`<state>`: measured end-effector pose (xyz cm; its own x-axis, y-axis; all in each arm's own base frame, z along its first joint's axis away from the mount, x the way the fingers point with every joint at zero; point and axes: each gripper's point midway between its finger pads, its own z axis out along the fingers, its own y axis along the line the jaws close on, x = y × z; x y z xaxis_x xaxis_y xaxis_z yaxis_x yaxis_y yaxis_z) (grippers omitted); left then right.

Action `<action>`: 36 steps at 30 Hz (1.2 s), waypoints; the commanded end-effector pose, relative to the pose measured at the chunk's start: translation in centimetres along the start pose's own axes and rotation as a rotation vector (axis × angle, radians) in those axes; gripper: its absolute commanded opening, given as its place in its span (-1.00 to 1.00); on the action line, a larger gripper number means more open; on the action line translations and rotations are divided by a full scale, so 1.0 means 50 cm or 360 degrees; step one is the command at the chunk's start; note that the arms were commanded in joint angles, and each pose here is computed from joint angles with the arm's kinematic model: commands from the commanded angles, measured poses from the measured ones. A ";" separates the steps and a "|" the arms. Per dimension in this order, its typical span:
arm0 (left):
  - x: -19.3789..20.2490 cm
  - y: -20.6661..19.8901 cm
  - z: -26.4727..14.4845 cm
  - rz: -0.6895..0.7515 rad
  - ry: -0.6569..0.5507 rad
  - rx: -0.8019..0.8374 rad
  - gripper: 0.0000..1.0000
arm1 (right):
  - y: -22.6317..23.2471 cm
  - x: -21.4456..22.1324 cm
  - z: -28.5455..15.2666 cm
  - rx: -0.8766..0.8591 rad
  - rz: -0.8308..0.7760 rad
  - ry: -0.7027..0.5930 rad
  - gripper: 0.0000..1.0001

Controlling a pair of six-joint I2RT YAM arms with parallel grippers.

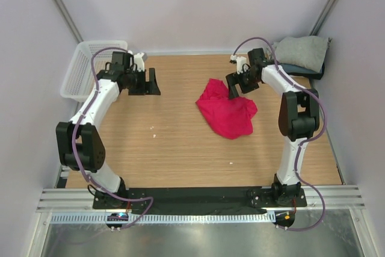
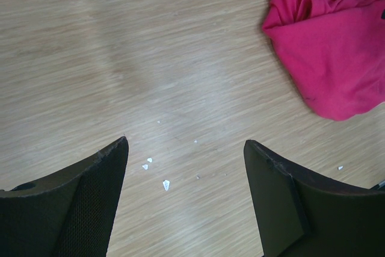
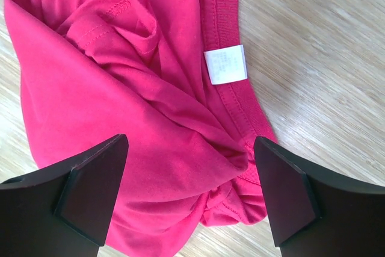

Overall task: Fold and stack the t-shirts
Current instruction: Flatten the tshirt out

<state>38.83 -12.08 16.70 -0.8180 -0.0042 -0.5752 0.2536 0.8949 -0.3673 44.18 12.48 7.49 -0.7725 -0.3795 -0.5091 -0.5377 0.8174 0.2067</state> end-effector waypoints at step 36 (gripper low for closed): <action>-0.118 -0.083 -0.101 0.0268 -0.0362 0.0009 0.57 | 0.147 -0.417 -0.472 0.0684 -0.0951 -0.0910 -0.98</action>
<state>39.56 -13.65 22.26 -0.7070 0.0381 -0.7062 0.3453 0.8900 -0.2977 50.68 13.87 23.75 -0.4091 -0.5840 -0.7011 -0.6109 0.7461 -0.2649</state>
